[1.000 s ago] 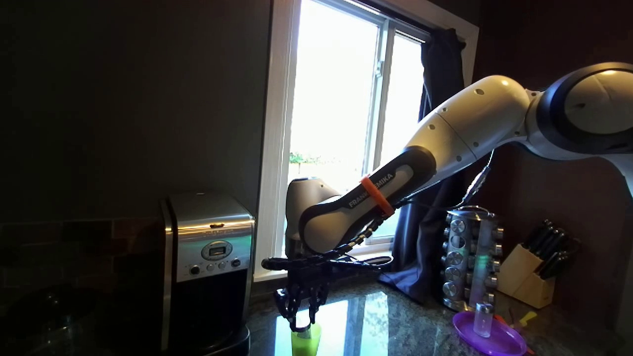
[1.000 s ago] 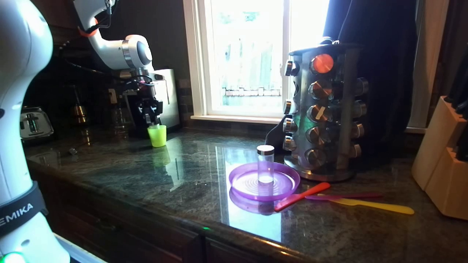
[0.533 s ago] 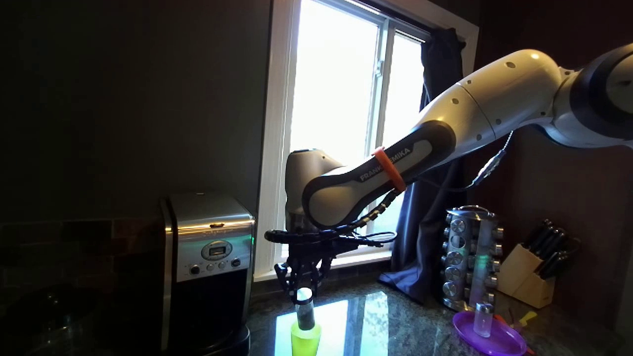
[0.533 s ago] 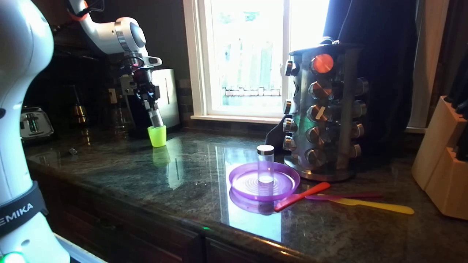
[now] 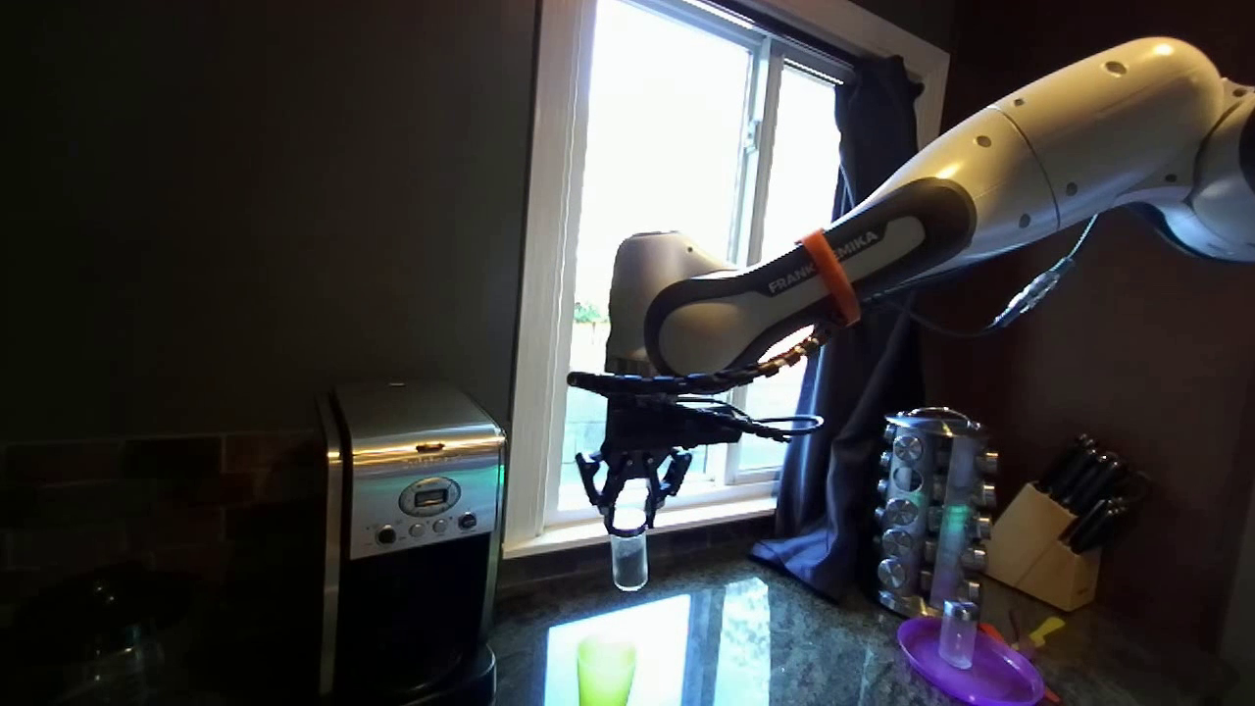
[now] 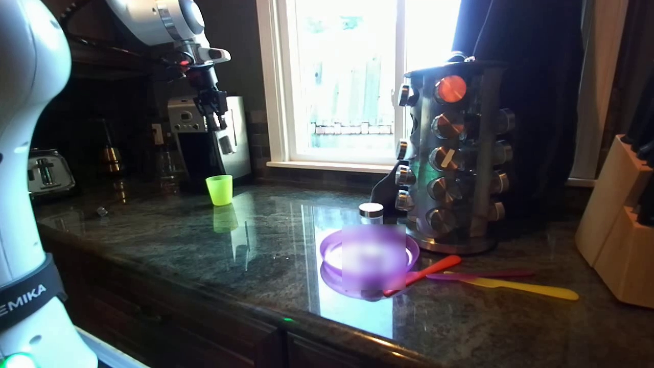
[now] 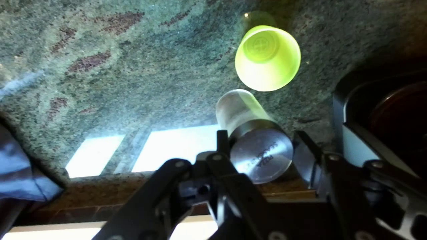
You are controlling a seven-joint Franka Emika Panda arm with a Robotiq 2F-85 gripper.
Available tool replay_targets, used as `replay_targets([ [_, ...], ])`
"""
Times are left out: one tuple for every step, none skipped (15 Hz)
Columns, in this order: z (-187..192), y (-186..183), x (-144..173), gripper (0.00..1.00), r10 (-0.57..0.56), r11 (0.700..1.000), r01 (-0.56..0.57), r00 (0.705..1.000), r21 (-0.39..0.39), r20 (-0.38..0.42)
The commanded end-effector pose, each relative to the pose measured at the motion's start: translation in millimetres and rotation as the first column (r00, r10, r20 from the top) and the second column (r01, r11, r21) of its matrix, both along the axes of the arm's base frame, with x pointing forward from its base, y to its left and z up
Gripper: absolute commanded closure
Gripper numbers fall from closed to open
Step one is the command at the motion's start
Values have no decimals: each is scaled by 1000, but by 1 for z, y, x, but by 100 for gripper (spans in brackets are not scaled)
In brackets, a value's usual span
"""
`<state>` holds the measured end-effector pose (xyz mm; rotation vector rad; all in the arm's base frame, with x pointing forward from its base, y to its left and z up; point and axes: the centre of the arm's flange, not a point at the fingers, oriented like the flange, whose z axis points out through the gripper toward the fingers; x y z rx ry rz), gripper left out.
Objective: Take the spice bottle out of the green cup
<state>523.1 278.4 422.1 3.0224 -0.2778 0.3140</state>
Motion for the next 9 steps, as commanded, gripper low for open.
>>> replay_targets([
  [-6,-56,-26,75,-112,993,111,993,29,32],
  [-9,-72,-28,75,-133,991,132,990,39,38],
  [-14,-91,-32,75,-157,986,154,986,59,47],
  [-18,-107,-34,75,-179,982,174,982,72,57],
  [-23,-126,-38,75,-195,979,190,978,80,71],
  [-27,-143,-40,75,-201,977,193,976,92,80],
  [-30,-161,-44,75,-209,975,200,974,98,90],
  [-35,-176,-46,75,-209,974,198,973,110,102],
  [-36,-195,-51,75,-199,974,185,974,132,108],
])
